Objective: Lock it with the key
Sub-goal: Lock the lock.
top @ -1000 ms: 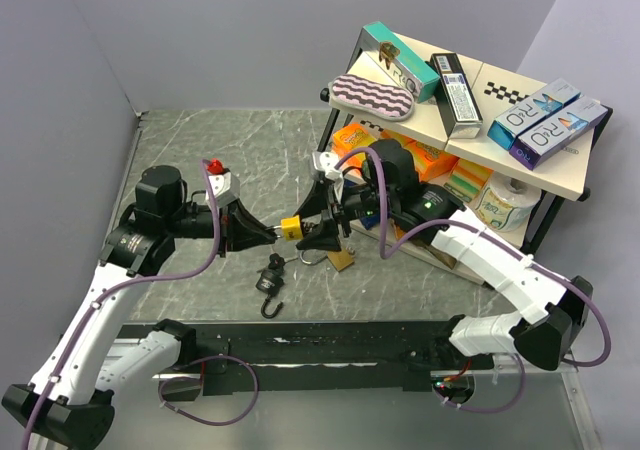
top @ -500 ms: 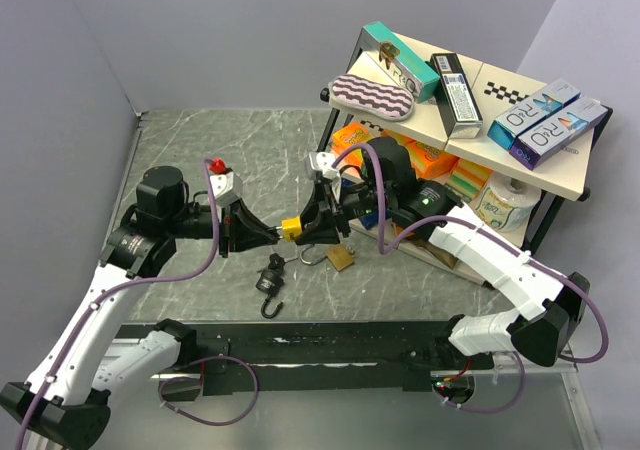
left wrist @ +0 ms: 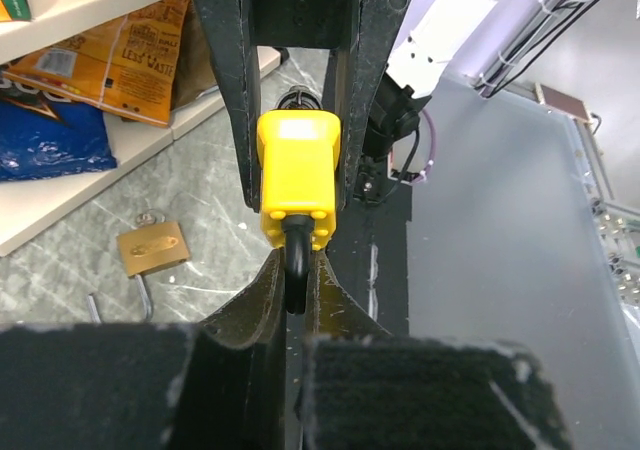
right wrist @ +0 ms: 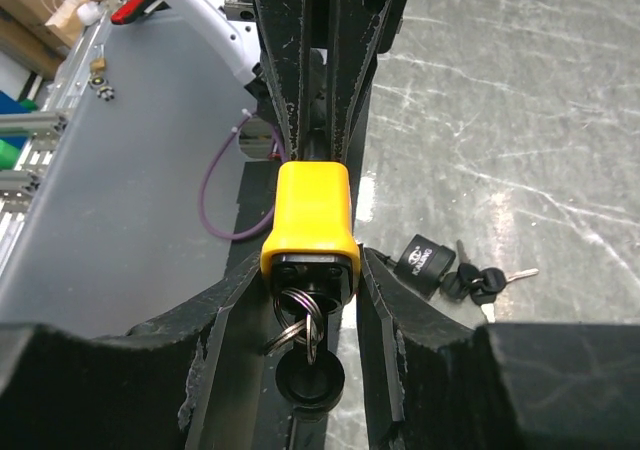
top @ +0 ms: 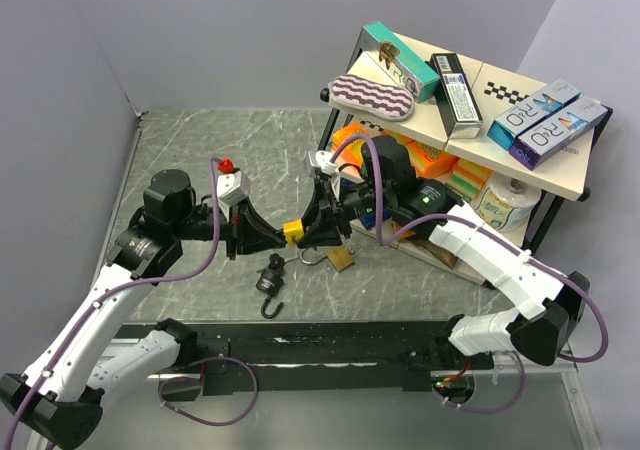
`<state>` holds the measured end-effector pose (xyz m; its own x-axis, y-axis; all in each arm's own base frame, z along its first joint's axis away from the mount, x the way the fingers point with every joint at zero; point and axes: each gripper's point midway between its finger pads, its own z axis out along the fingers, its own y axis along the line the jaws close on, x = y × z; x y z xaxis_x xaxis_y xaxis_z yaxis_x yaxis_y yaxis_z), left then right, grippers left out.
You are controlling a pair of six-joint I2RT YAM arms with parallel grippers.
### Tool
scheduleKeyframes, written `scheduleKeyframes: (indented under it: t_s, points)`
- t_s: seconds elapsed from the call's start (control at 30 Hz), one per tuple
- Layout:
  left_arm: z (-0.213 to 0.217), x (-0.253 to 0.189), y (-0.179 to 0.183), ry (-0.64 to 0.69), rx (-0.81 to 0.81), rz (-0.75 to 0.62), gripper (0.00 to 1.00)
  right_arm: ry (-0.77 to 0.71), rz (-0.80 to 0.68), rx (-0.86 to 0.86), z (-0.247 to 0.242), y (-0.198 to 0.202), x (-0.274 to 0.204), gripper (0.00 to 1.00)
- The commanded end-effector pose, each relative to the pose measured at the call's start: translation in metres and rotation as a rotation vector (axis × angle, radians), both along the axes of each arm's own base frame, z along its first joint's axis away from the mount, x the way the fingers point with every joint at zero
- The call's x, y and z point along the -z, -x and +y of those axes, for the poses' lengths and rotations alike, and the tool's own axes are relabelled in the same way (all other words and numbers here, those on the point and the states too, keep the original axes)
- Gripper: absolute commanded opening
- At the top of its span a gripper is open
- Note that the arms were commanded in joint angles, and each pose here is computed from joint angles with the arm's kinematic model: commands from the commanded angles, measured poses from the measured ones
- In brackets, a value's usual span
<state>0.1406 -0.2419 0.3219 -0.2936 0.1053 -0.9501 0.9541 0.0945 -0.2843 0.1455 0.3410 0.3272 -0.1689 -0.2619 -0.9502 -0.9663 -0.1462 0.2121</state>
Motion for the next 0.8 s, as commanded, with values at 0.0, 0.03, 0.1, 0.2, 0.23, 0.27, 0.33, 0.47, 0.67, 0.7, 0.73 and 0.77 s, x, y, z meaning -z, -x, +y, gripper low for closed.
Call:
scheduleKeyframes:
  t_s: [0.0, 0.03, 0.1, 0.2, 0.23, 0.27, 0.33, 0.47, 0.67, 0.7, 0.73, 0.77]
  points:
    - [-0.026, -0.036, 0.005, 0.125, 0.111, -0.145, 0.01, -0.136, -0.111, -0.121, 0.041, 0.018, -0.028, 0.00]
    - [-0.027, -0.038, 0.005, 0.132, 0.111, -0.155, 0.01, -0.136, -0.109, -0.122, 0.042, 0.018, -0.028, 0.00]
    - [-0.028, -0.037, 0.006, 0.134, 0.115, -0.150, 0.01, -0.135, -0.106, -0.130, 0.044, 0.019, -0.026, 0.00]
    - [-0.027, -0.034, 0.006, 0.117, 0.107, -0.142, 0.01, -0.133, -0.107, -0.130, 0.043, 0.019, -0.027, 0.00]
    - [-0.026, -0.032, 0.005, 0.107, 0.100, -0.142, 0.01, -0.115, -0.099, -0.128, 0.040, 0.019, -0.023, 0.00]
    - [-0.024, -0.026, 0.006, 0.089, 0.099, -0.141, 0.01, -0.113, -0.112, -0.122, 0.038, 0.016, -0.023, 0.00]
    - [-0.019, -0.023, 0.008, 0.084, 0.091, -0.143, 0.01, -0.093, -0.091, -0.099, 0.029, 0.009, -0.018, 0.00]
    - [-0.011, -0.010, 0.011, 0.061, 0.076, -0.140, 0.01, -0.067, -0.044, -0.066, 0.008, 0.006, -0.013, 0.19]
    - [0.000, 0.011, 0.012, -0.010, 0.070, -0.184, 0.01, -0.020, -0.059, -0.007, -0.019, -0.001, -0.008, 0.62]
    - [0.000, 0.011, 0.012, -0.014, 0.070, -0.188, 0.01, -0.014, -0.065, 0.003, -0.022, -0.003, -0.007, 0.62]
    - [0.001, 0.013, 0.014, -0.021, 0.074, -0.184, 0.01, -0.010, -0.070, 0.008, -0.024, -0.004, -0.007, 0.61]
    - [0.001, 0.013, 0.013, -0.023, 0.073, -0.187, 0.01, -0.005, -0.079, 0.010, -0.026, -0.004, -0.005, 0.60]
